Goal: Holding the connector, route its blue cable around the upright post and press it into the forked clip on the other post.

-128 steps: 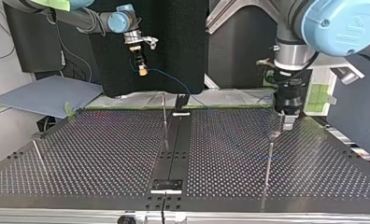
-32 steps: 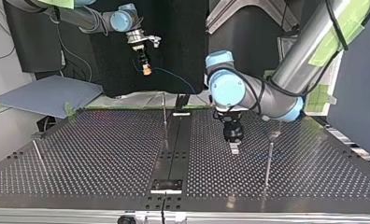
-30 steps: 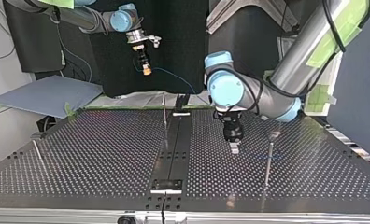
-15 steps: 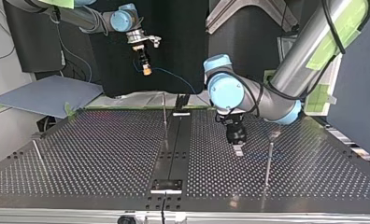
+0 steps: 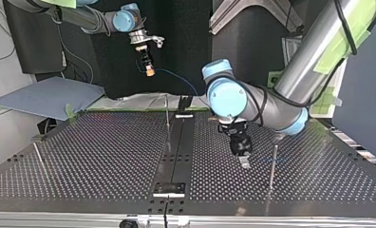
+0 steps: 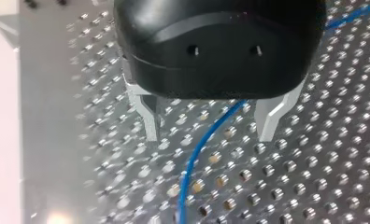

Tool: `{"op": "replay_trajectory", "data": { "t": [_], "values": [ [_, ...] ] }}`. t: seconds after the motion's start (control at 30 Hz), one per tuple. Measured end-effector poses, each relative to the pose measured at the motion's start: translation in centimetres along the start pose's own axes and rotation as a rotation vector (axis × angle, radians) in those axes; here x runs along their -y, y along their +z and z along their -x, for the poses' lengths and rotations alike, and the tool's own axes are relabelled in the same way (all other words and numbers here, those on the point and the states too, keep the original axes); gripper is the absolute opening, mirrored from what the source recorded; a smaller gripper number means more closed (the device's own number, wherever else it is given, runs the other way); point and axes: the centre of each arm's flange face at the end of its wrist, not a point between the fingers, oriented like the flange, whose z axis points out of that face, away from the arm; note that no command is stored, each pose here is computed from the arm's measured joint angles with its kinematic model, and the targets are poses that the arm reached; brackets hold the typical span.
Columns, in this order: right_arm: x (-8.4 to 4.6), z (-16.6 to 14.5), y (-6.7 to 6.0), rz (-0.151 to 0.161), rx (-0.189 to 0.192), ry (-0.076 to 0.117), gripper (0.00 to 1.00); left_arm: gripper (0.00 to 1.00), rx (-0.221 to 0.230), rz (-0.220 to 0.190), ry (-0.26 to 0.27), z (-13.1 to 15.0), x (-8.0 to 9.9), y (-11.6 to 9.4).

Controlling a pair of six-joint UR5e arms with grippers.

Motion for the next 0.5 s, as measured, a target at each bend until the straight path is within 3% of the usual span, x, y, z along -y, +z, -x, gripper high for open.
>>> {"op": "replay_trajectory", "data": {
  "t": [0.27,0.5],
  "values": [
    [0.2,0.0,0.0,-0.004,-0.003,-0.001,0.00,1.00,0.020,0.028,-0.050,2.7,-0.1,0.0],
    [0.3,-0.1,0.0,-0.005,-0.007,0.000,0.00,1.00,0.026,0.025,-0.105,3.9,0.0,-0.2]
  ]
}}
